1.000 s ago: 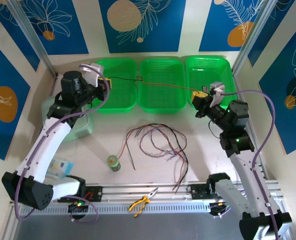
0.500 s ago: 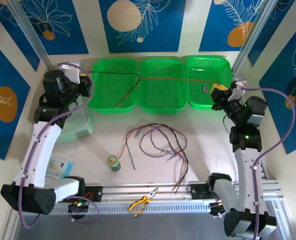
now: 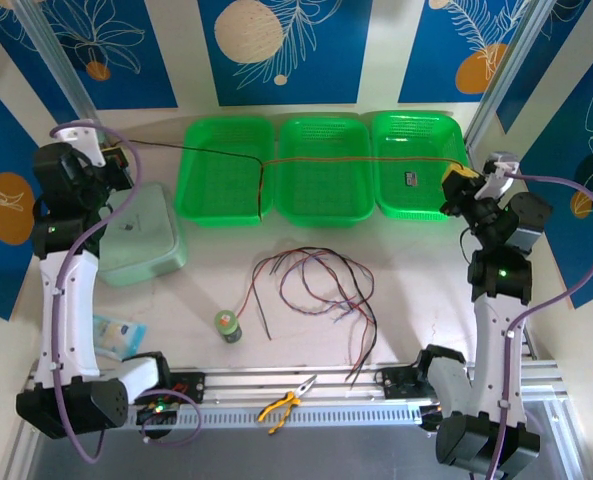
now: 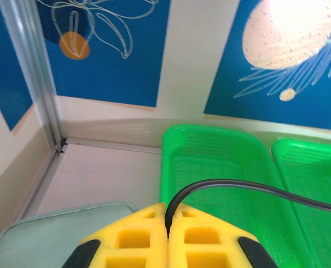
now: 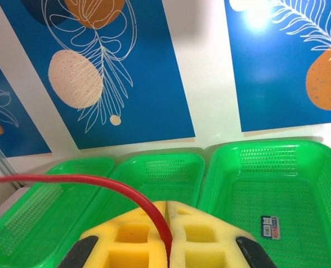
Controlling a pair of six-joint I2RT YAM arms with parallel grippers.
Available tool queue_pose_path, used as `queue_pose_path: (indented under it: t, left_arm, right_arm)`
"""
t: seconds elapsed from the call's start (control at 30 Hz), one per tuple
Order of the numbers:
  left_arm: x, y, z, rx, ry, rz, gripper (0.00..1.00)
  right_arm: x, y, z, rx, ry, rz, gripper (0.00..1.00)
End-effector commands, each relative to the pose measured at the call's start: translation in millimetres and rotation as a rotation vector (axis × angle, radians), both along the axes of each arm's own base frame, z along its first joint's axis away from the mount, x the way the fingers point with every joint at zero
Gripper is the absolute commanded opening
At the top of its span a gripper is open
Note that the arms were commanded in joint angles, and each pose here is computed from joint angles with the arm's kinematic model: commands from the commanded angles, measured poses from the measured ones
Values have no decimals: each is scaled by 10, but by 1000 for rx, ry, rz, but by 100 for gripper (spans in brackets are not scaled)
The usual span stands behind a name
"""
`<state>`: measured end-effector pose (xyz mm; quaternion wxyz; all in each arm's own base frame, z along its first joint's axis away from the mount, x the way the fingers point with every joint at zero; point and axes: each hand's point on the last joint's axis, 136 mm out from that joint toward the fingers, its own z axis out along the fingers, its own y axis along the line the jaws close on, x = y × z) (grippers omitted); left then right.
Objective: Untangle the cables
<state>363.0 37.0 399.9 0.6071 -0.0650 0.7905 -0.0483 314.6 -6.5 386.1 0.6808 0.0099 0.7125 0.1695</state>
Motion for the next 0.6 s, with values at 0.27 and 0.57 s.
queue_pose_path:
  t: [0.27,0.57]
  left_arm:
    - [-179,709,299,-57,-57,199,0]
    - [-12,591,234,-234,-92,99,0]
  right_arm:
    - [-49,-530,321,-49,-29,-257,0]
    - [-29,-459,388,-56,-37,-202,0]
